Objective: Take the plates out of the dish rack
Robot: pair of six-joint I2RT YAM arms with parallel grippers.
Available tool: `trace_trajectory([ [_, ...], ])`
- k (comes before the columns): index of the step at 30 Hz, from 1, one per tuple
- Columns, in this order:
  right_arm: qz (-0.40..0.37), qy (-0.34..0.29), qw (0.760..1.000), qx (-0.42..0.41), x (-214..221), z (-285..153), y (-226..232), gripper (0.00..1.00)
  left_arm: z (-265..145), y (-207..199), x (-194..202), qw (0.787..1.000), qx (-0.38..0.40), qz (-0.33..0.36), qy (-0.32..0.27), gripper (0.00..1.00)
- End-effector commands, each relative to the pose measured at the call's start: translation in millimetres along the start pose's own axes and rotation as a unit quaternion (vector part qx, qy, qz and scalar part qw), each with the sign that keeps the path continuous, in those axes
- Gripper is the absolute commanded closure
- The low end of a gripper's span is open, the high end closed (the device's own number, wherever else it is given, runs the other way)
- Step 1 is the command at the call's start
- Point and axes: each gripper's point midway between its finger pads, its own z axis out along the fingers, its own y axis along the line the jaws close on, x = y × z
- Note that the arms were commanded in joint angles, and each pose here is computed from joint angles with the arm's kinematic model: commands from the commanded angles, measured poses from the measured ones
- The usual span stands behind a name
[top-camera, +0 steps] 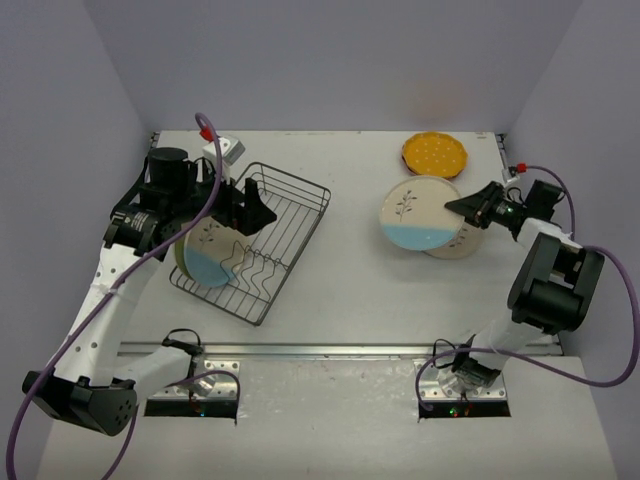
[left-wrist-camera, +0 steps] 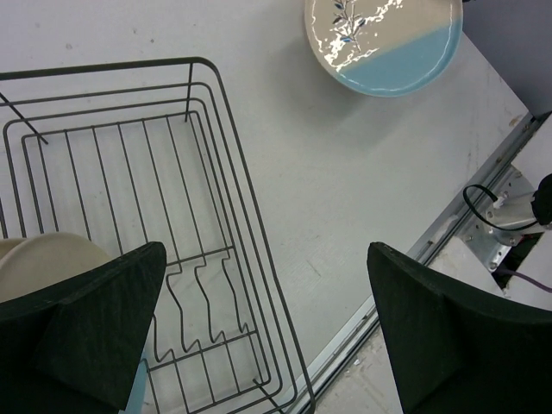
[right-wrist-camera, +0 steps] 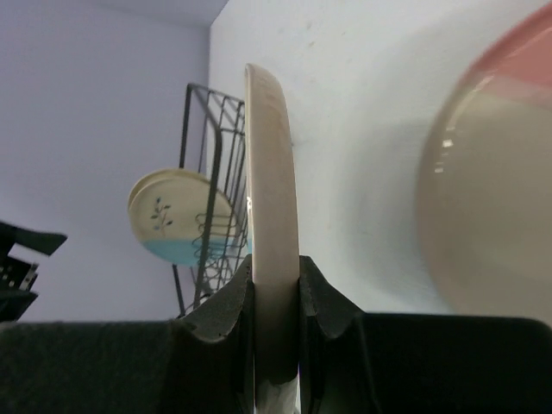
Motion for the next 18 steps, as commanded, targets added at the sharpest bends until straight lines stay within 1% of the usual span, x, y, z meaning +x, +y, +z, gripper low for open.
trace_trajectory([
  [1, -0.043, -0.030, 0.999, -0.007, -39.5, -21.8, -3.2, 1.00, -5.5, -0.2, -13.6, 0.999, -0.007, 0.013, -0.031, 0.00],
  [5, -0.029, -0.053, 0.998, 0.018, -54.5, -37.4, -32.5, 1.00, -1.7, 5.2, -10.4, 1.000, -0.016, 0.008, -0.025, 0.00],
  [8, -0.039, -0.068, 0.996, 0.036, -64.8, -46.5, -48.2, 1.00, -0.5, 5.5, -10.5, 1.000, -0.015, 0.006, -0.025, 0.00],
  [18, -0.045, -0.076, 0.994, 0.066, -81.3, -44.1, -80.2, 1.00, -0.6, 6.6, -10.2, 0.999, -0.019, 0.005, -0.026, 0.00],
])
